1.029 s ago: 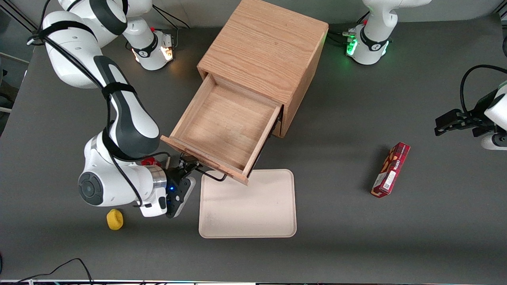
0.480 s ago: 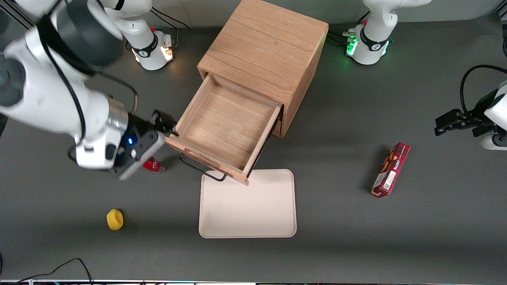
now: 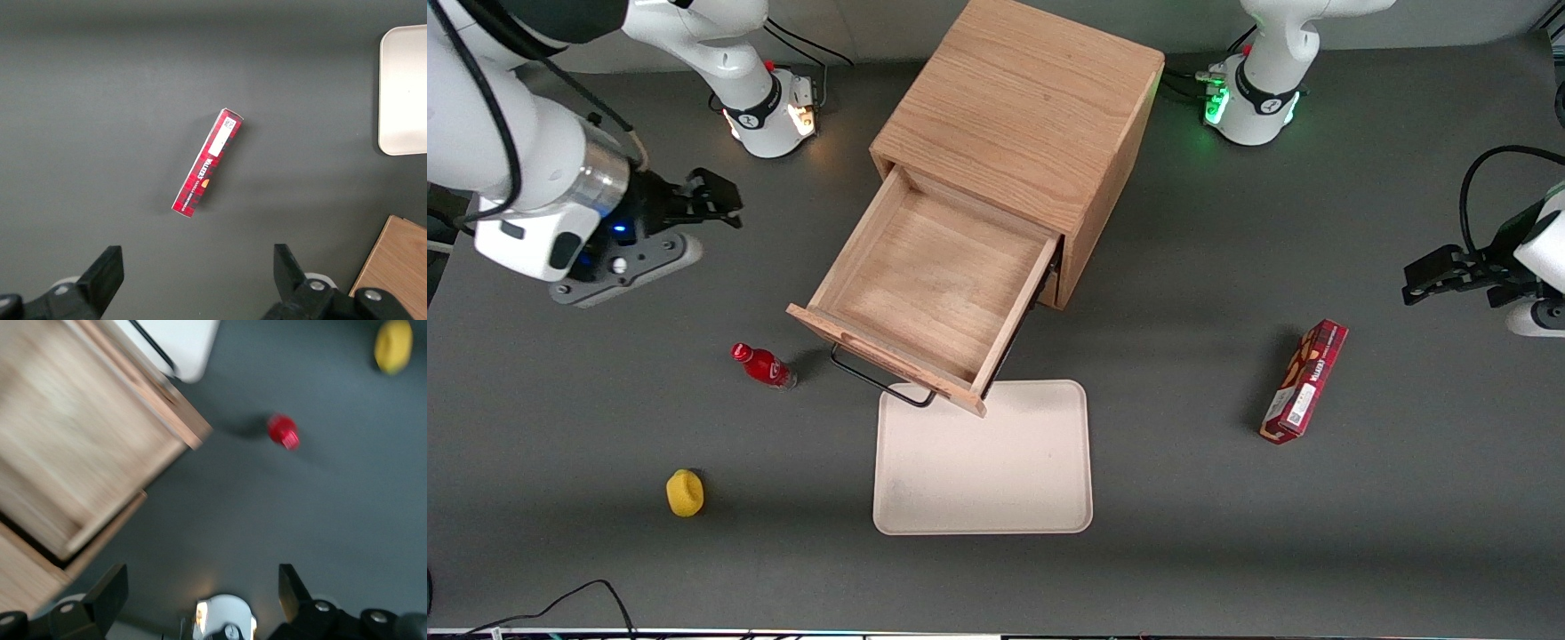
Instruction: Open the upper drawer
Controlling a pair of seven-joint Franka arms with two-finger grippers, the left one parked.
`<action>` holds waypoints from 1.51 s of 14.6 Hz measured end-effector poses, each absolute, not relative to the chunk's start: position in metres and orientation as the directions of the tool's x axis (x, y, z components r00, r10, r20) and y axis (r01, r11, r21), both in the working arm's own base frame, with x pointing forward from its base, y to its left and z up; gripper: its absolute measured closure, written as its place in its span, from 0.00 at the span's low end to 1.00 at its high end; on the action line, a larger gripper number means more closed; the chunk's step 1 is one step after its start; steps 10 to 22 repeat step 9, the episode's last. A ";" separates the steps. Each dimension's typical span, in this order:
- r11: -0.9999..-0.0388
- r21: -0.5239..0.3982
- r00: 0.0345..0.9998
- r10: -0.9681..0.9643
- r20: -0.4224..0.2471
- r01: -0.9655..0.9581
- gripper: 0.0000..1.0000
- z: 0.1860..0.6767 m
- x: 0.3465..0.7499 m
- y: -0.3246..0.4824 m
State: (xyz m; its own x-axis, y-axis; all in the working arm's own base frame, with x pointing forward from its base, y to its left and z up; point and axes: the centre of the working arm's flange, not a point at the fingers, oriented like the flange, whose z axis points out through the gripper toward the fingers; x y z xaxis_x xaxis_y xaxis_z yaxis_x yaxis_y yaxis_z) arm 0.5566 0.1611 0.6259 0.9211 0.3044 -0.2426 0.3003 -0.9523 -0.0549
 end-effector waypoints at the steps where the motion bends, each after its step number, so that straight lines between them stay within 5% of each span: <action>1: -0.962 -0.037 0.927 0.269 -0.260 0.269 0.00 0.617 0.549 0.145; 8: -0.998 0.002 0.977 0.057 -0.207 0.059 0.00 0.588 0.493 0.032; 22: -0.999 0.001 0.979 0.050 -0.196 0.052 0.00 0.591 0.492 0.029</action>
